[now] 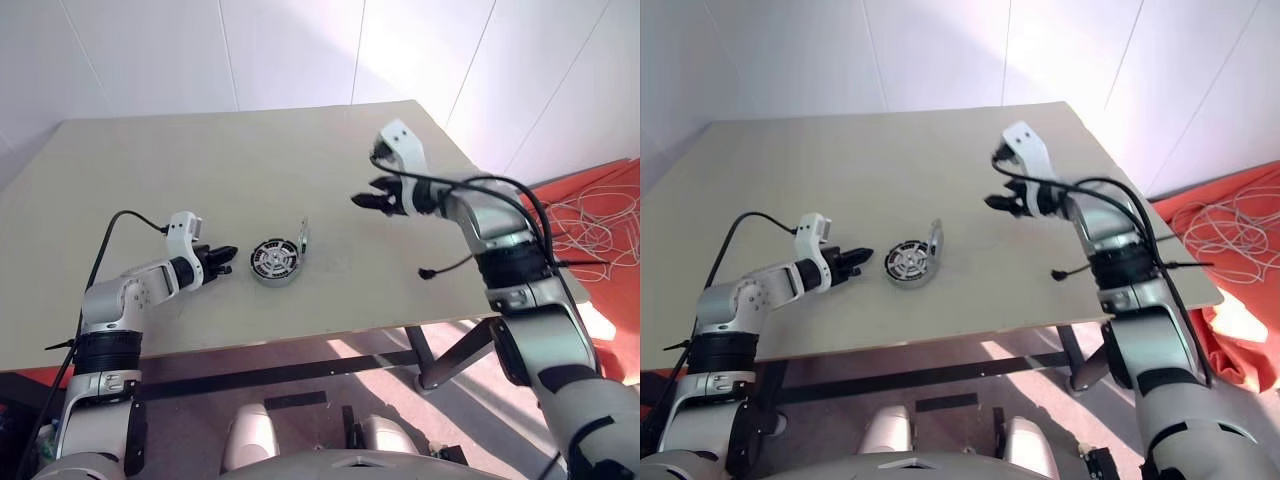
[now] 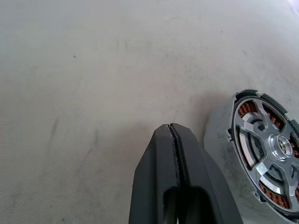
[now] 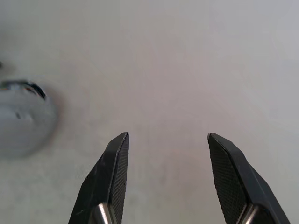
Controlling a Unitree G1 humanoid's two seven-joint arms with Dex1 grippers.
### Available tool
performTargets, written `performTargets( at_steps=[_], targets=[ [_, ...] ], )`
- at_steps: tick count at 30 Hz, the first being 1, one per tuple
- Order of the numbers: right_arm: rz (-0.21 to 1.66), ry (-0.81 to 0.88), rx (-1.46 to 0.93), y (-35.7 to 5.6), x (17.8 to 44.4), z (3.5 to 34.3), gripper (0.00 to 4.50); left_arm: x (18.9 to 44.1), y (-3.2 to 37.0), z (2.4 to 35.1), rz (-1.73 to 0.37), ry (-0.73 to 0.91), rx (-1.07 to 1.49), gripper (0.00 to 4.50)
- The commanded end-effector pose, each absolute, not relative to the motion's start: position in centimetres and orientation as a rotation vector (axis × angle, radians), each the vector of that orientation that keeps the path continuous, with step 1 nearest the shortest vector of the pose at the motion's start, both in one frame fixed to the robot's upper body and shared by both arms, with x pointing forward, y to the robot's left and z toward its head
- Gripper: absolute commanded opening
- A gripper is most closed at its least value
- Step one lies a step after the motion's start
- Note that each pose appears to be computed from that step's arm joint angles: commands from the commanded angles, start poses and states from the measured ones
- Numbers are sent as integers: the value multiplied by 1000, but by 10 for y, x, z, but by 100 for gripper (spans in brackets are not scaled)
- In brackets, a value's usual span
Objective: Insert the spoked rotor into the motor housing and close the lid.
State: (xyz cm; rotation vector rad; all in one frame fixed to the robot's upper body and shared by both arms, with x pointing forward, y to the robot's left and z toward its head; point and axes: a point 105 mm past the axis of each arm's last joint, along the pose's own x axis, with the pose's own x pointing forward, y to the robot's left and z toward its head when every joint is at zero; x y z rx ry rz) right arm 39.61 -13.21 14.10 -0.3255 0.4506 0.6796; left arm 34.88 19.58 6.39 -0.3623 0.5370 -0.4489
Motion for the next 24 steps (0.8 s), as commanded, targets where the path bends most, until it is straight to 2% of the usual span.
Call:
performTargets(
  at_steps=[1, 4, 8, 11, 17, 20, 24],
  targets=[
    [690, 363, -390, -131, 386, 152, 237, 356, 186, 80, -488, 483, -341, 0],
    [737, 399, -346, -123, 371, 136, 138, 357, 179, 80, -508, 483, -352, 0],
    [849, 416, -288, -100, 350, 130, 4, 358, 174, 80, -521, 485, -355, 0],
    [960, 399, -267, -74, 335, 132, 4, 358, 169, 82, -532, 481, -367, 0],
    [942, 278, -225, -46, 346, 128, 4, 358, 162, 82, -543, 477, -366, 0],
    [949, 304, -243, -42, 347, 115, 4, 357, 164, 83, -536, 472, -366, 0],
    [990, 313, -209, -32, 346, 115, 4, 356, 169, 84, -519, 467, -364, 0]
  ],
)
